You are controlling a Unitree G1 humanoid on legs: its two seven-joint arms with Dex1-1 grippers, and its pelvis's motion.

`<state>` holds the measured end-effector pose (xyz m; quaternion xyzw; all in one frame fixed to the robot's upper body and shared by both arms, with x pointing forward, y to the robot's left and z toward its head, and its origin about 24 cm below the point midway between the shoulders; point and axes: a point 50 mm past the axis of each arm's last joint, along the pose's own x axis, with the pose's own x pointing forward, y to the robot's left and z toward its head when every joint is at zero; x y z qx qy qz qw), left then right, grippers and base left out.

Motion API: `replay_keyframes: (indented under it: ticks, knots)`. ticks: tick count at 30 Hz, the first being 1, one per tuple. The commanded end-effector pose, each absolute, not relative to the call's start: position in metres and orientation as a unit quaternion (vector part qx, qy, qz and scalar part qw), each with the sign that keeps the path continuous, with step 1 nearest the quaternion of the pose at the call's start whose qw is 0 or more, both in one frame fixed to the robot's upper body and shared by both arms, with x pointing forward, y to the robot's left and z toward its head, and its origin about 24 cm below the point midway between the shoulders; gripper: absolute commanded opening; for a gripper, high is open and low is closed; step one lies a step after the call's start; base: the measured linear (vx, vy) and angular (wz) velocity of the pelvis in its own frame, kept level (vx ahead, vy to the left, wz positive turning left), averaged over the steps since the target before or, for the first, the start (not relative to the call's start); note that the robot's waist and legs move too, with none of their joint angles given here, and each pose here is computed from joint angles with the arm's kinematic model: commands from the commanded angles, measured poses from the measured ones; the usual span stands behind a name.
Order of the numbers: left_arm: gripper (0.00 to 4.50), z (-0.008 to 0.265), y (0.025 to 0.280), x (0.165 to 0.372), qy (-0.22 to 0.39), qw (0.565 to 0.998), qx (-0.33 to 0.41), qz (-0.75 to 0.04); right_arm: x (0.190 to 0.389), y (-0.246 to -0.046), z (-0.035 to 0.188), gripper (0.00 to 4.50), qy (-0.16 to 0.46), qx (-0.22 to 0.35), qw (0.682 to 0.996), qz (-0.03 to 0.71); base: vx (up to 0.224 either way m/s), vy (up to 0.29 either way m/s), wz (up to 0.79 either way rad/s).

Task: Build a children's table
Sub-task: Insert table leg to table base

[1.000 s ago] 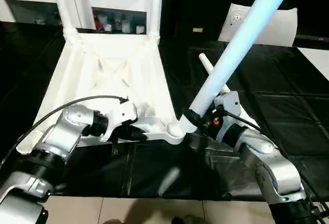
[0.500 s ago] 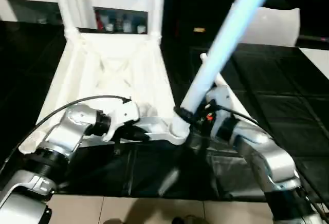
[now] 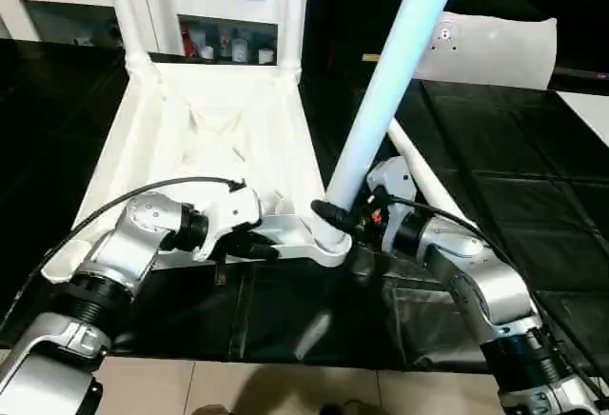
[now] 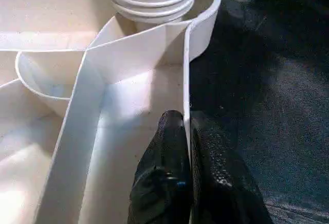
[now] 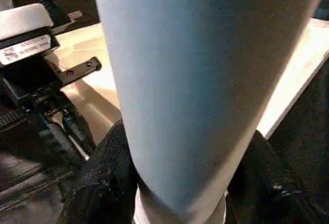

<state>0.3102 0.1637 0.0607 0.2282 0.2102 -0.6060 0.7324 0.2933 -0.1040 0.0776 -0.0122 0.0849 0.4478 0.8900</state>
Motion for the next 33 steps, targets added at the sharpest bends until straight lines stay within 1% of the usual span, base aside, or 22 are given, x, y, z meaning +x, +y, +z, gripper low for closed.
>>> replay_keyframes:
  ticks: [1, 8, 15, 20, 21, 23, 25, 27, 33]
  knots:
    - [0.00, 0.070, 0.162, 0.318, 0.176, 0.760, 0.212, -0.589, 0.289, -0.111, 0.070, 1.91, 0.108, -0.017, 0.889, 0.445, 0.000, 0.000, 0.00]
    - [0.00, 0.071, 0.162, 0.315, 0.170, 0.755, 0.206, -0.599, 0.288, -0.118, 0.072, 1.91, 0.108, -0.023, 0.891, 0.441, 0.000, 0.000, 0.00]
    - [0.00, 0.071, 0.162, 0.315, 0.171, 0.753, 0.209, -0.601, 0.290, -0.116, 0.072, 1.91, 0.111, -0.022, 0.887, 0.447, 0.000, 0.000, 0.00]
    - [0.00, 0.071, 0.159, 0.313, 0.169, 0.743, 0.210, -0.612, 0.297, -0.113, 0.063, 1.91, 0.125, -0.016, 0.886, 0.446, 0.000, 0.000, 0.00]
    - [0.00, 0.071, 0.159, 0.313, 0.170, 0.742, 0.211, -0.613, 0.299, -0.112, 0.062, 1.91, 0.127, -0.013, 0.886, 0.446, 0.000, 0.000, 0.00]
    - [0.00, 0.072, 0.158, 0.313, 0.169, 0.741, 0.211, -0.615, 0.305, -0.113, 0.063, 1.91, 0.132, 0.012, 0.889, 0.439, 0.000, 0.000, 0.00]
    - [0.00, 0.073, 0.158, 0.313, 0.169, 0.741, 0.211, -0.615, 0.305, -0.114, 0.062, 1.91, 0.133, 0.017, 0.890, 0.437, 0.000, 0.000, 0.00]
    - [0.00, 0.073, 0.158, 0.313, 0.168, 0.741, 0.210, -0.615, 0.308, -0.119, 0.058, 1.91, 0.144, 0.041, 0.893, 0.425, 0.000, 0.000, 0.00]
    - [0.00, 0.074, 0.160, 0.313, 0.166, 0.746, 0.210, -0.610, 0.306, -0.133, 0.047, 1.91, 0.154, 0.074, 0.901, 0.398, 0.000, 0.000, 0.00]
